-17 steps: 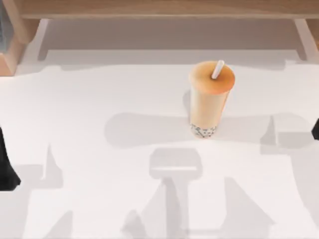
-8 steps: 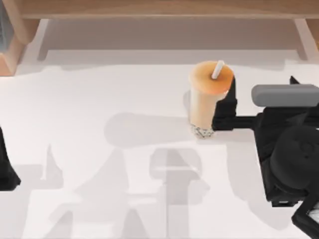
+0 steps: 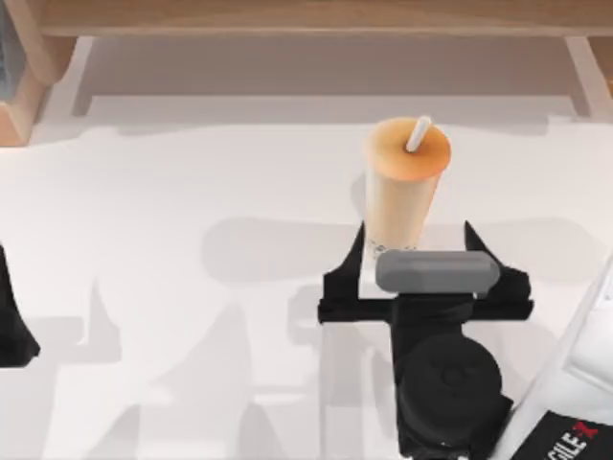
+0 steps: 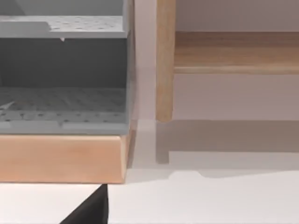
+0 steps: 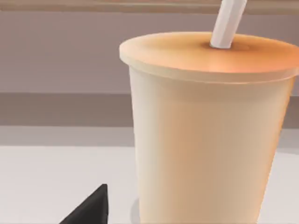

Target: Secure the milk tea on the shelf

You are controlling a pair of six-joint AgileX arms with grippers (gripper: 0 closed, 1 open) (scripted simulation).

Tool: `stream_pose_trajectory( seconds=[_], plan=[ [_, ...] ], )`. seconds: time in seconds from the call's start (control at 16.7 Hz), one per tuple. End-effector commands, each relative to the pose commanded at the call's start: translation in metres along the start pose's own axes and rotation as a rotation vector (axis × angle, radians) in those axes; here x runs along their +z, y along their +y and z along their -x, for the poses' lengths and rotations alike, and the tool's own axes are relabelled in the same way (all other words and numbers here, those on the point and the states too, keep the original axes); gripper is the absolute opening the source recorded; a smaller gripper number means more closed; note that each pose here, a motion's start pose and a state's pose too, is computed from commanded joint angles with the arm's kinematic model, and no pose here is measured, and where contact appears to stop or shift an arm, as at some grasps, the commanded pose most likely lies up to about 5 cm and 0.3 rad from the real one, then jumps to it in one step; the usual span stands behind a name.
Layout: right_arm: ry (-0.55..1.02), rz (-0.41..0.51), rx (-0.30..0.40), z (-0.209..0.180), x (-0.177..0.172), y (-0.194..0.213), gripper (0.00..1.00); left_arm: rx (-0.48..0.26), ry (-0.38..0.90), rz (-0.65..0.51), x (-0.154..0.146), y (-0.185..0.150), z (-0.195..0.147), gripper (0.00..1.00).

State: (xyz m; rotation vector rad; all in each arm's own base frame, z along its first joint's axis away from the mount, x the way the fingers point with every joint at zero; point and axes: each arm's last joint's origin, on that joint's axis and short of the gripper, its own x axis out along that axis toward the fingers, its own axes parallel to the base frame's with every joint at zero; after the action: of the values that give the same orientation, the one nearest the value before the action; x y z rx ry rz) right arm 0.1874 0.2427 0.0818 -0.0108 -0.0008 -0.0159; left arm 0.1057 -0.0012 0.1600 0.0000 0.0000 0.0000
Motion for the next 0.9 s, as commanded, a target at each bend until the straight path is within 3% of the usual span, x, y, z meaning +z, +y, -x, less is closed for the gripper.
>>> stream_pose_trajectory(
  seconds=[0.48,0.9],
  plan=[
    [0.002,0.003,-0.002,0.001,-0.006,0.002,1.0,0.0,0.0,0.0,0.0,0.0,0.0,1.0],
    [-0.001,-0.001,0.0,-0.064,-0.005,0.005,1.0,0.0,0.0,0.0,0.0,0.0,0.0,1.0]
  ],
)
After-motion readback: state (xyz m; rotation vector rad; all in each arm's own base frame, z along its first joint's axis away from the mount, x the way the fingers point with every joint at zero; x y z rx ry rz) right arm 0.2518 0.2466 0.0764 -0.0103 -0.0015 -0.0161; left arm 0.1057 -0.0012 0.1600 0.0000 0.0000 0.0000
